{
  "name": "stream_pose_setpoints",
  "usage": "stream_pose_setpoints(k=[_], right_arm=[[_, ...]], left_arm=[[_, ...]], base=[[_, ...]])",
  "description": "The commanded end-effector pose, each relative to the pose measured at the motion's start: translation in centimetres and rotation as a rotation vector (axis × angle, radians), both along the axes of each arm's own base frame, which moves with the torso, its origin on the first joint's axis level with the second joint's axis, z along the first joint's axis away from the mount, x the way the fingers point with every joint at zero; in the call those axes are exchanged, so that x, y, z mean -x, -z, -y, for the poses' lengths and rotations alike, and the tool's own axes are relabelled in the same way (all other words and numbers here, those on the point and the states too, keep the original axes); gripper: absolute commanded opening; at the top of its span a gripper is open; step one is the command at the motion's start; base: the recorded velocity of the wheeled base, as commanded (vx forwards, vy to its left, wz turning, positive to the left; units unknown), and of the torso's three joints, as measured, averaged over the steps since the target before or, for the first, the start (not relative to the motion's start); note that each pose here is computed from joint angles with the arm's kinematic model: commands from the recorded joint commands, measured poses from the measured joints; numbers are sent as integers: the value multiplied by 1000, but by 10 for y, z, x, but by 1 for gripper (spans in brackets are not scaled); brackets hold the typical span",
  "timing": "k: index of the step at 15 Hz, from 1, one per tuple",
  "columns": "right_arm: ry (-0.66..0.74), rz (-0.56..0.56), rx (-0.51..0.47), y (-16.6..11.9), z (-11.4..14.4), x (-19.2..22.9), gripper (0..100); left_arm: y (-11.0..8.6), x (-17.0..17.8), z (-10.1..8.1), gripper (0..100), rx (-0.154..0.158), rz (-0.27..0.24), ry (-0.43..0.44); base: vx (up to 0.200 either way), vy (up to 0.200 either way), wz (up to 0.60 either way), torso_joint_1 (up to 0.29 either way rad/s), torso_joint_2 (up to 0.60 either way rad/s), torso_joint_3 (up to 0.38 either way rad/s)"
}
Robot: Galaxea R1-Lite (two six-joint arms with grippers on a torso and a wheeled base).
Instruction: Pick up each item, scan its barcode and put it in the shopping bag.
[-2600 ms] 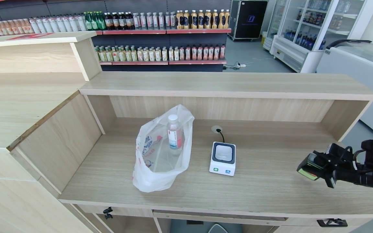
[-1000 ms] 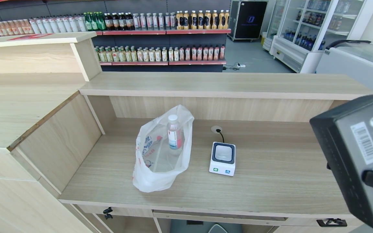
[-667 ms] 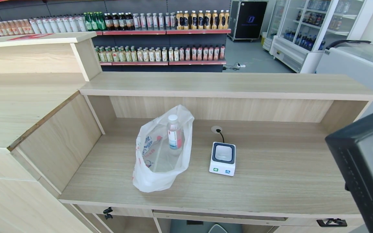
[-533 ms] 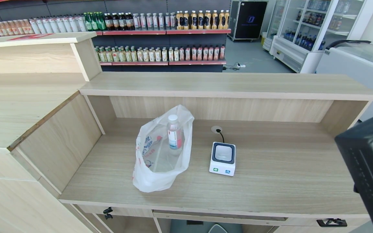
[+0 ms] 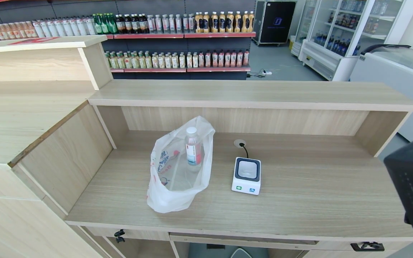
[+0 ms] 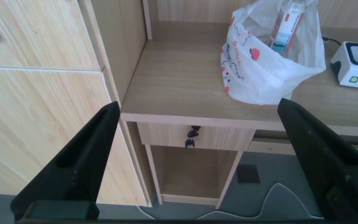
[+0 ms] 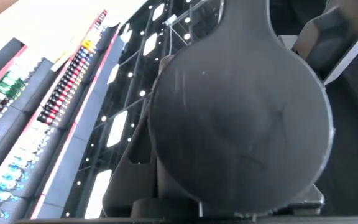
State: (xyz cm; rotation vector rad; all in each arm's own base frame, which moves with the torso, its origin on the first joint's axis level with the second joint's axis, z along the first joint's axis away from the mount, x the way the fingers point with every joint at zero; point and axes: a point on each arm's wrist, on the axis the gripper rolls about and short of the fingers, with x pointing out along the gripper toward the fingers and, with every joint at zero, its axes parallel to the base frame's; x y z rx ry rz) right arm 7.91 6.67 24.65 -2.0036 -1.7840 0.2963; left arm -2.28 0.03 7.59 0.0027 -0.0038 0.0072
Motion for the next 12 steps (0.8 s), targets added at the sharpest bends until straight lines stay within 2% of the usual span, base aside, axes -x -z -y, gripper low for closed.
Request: stream_pose_setpoints(k=[1, 4, 6, 7, 8, 10, 11, 12], right_arm=[[-2, -3, 3, 0, -1, -1, 0], [-1, -21, 9, 2, -3, -4, 0], [33, -141, -28, -11, -7, -18, 0], [136, -272, -77, -16, -4, -31, 0], [254, -508, -172, -13, 4, -40, 0], [467, -1006, -415, 9, 26, -51, 0], [590, -1235, -590, 16, 38, -52, 0], [655, -1326, -674, 19, 45, -53, 0]], left_arm=[[0, 0, 0, 100, 0, 1, 0], [0, 0, 0, 100, 0, 1, 0], [0, 0, 0, 100, 0, 1, 0], [0, 0, 0, 100, 0, 1, 0], [0, 0, 0, 100, 0, 1, 0], [0, 0, 0, 100, 0, 1, 0], [0, 0, 0, 100, 0, 1, 0], [0, 0, 0, 100, 0, 1, 0]], base=[[0, 0, 0, 0, 0, 0], [0, 0, 0, 0, 0, 0], [0, 0, 0, 0, 0, 0], [0, 0, 0, 0, 0, 0], [0, 0, 0, 0, 0, 0], [0, 0, 0, 0, 0, 0], [0, 0, 0, 0, 0, 0], [0, 0, 0, 0, 0, 0]])
